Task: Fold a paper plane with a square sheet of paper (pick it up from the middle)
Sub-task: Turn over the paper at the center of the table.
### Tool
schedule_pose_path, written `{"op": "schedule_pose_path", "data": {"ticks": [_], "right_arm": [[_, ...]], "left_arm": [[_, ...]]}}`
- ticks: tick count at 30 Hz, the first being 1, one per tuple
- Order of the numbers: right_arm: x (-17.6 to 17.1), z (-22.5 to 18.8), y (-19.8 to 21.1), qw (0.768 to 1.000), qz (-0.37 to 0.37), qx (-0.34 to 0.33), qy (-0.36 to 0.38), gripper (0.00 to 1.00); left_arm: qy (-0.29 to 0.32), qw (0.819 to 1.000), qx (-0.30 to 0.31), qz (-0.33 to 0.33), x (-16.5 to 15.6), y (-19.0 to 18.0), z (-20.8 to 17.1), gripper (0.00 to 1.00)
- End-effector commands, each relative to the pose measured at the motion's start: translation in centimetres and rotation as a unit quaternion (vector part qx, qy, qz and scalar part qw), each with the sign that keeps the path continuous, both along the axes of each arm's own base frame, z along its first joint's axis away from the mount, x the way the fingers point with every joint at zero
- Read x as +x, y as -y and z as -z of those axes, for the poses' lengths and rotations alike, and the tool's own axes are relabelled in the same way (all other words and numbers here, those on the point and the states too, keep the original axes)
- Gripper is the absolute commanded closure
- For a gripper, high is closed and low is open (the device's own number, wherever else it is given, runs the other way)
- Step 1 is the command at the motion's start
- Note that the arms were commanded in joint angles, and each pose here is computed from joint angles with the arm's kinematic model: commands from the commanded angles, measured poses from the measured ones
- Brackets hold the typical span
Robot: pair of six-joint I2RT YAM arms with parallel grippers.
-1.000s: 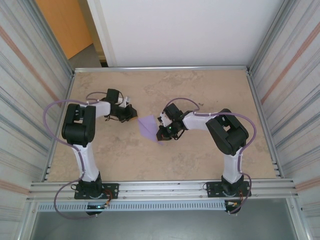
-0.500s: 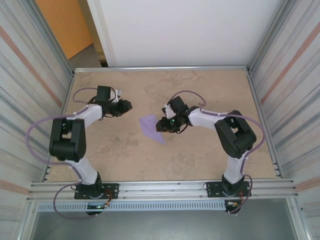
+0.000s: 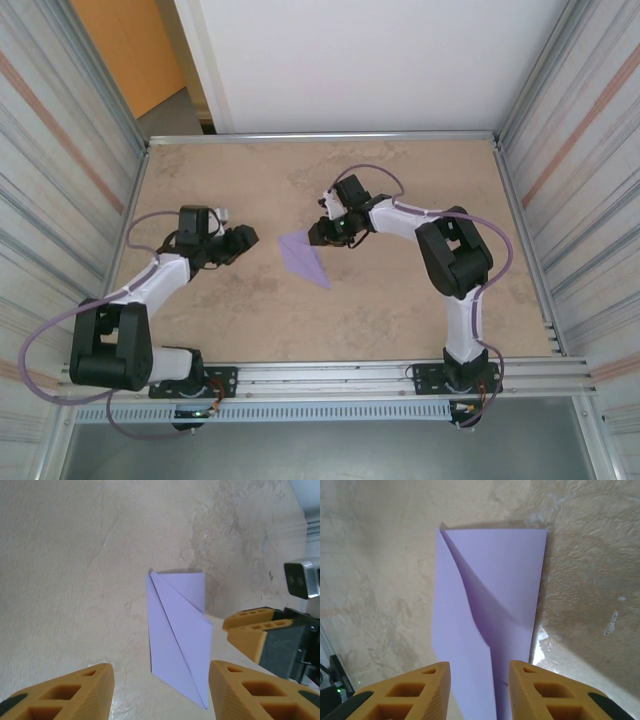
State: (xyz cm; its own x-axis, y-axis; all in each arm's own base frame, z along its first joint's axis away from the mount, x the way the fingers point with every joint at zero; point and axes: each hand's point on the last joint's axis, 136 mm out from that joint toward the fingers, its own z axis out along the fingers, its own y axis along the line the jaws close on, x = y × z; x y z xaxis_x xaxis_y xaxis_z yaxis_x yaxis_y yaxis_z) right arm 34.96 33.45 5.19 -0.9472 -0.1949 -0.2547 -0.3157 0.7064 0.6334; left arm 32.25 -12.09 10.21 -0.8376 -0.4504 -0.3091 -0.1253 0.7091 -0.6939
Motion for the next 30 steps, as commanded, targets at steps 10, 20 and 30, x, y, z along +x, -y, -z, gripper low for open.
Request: {"op": "schedule_pose_path", "data": {"ticks": [10,20,30], "right_arm": [[-1.5,1.4,-1.9,0.997,-0.065,0.022,-0.031,0.77],[0.2,-5.0,-2.3,0.994,-0.054,0.09,0.027,0.96],[0.5,-14.4,-2.4,0.975,-0.017,0.211,0.064,0.96]], "left_arm": [[0.003,1.0,-0.016,-0.005,-0.8,0.2,-0.1,0.44],[0.038,0.997,-0.064,0.021,-0.7,1.6,-2.9,0.44],[0.125,0.975,-0.138,0.124,-1.3,8.2,-9.0,0.36]]}}
